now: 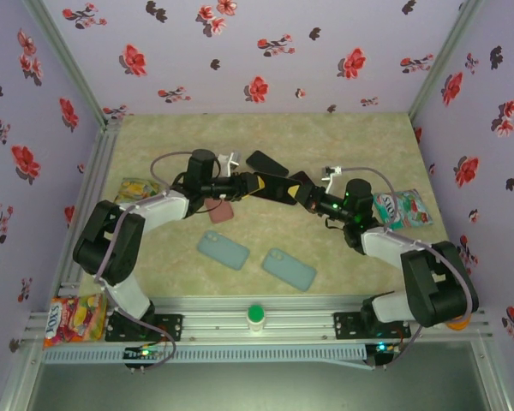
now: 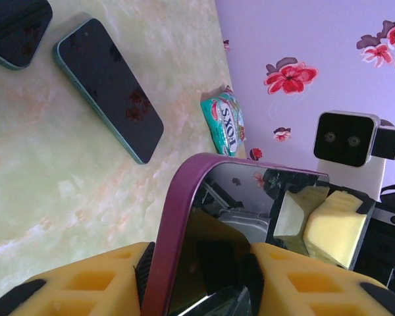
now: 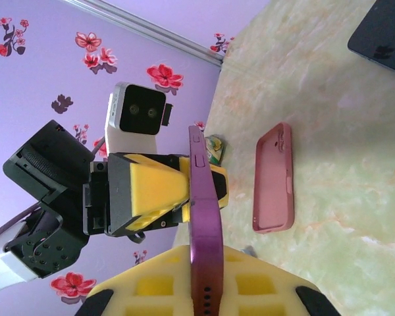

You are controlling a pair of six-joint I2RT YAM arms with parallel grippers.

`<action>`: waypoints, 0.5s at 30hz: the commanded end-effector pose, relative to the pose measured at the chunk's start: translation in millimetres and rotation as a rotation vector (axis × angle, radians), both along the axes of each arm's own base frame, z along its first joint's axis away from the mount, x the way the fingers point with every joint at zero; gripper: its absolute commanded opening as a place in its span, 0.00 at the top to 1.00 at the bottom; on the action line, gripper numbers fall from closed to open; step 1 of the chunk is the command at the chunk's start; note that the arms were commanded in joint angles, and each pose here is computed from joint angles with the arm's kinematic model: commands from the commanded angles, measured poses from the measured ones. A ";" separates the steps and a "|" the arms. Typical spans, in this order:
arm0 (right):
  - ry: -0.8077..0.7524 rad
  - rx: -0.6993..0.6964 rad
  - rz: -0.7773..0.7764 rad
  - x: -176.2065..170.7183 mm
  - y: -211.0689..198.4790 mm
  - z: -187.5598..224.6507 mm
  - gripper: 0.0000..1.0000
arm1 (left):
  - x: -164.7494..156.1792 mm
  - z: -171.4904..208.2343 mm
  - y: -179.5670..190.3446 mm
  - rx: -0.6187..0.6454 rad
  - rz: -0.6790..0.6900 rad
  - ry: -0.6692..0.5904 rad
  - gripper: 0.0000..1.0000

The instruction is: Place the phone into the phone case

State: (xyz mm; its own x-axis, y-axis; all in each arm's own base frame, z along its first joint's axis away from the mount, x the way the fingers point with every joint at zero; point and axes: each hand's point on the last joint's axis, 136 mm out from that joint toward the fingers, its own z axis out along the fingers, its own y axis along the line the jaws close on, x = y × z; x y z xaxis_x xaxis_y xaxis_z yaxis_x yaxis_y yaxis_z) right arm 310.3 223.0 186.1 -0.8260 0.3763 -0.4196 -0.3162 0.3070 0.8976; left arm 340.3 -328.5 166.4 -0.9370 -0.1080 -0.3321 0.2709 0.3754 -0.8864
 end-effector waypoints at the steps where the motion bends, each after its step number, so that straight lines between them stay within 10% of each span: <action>1: -0.065 -0.004 0.031 -6.9 5.2 13.7 1.00 | 5.8 2.0 -1.2 0.004 0.020 -0.050 0.56; 15: -0.085 -0.011 0.015 -14.8 0.5 26.3 1.00 | 12.3 7.1 14.4 0.031 0.087 -0.086 0.52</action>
